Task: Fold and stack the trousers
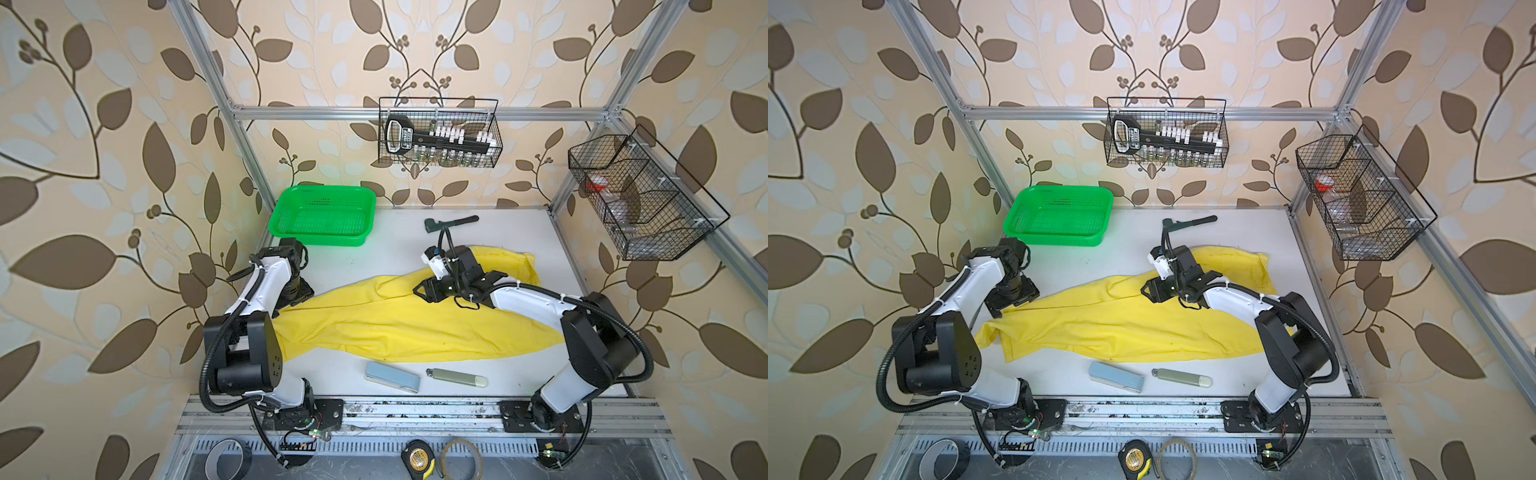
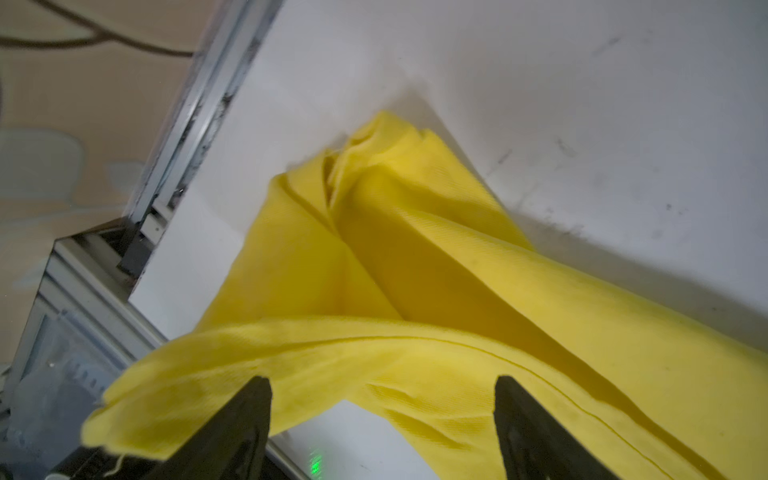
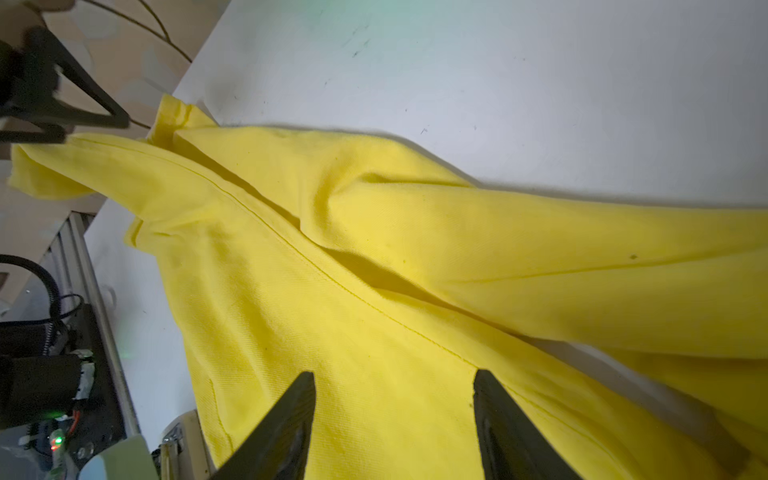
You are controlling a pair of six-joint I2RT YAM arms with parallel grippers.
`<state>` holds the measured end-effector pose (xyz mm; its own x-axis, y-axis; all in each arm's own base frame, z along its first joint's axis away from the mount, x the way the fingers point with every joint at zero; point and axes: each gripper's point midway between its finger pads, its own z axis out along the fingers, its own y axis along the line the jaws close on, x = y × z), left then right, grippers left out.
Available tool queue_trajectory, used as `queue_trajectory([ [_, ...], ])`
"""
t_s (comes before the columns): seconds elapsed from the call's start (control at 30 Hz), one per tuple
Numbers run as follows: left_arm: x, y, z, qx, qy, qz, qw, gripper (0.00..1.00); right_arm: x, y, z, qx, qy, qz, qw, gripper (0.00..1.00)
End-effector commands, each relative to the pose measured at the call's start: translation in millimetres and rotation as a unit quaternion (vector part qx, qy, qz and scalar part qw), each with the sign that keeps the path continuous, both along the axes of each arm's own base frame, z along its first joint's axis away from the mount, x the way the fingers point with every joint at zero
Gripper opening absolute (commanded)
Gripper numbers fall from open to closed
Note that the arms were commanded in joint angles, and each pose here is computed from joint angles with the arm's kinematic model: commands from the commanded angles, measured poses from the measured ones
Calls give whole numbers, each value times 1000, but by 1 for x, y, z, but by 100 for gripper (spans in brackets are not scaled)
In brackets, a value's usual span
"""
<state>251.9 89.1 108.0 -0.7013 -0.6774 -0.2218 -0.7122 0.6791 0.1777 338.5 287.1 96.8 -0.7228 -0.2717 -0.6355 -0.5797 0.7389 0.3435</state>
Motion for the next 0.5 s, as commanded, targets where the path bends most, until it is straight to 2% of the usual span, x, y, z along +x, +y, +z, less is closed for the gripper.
queue_trajectory([
  [0.0, -38, 27, 8, 41, 28, 28, 998, 87, 3, 20, -4, -26, -39, 45, 998, 61],
  [0.2, -51, 48, -1, 31, 19, 94, 995, 93, -16, 39, -25, -64, -44, 99, 992, 63],
  [0.4, -65, 44, -44, -42, 21, 172, 984, 92, -28, 39, -33, -83, -39, 119, 989, 63],
  [0.47, -59, 37, -56, -78, 15, 179, 981, 87, -29, 39, -33, -84, -39, 121, 988, 63],
])
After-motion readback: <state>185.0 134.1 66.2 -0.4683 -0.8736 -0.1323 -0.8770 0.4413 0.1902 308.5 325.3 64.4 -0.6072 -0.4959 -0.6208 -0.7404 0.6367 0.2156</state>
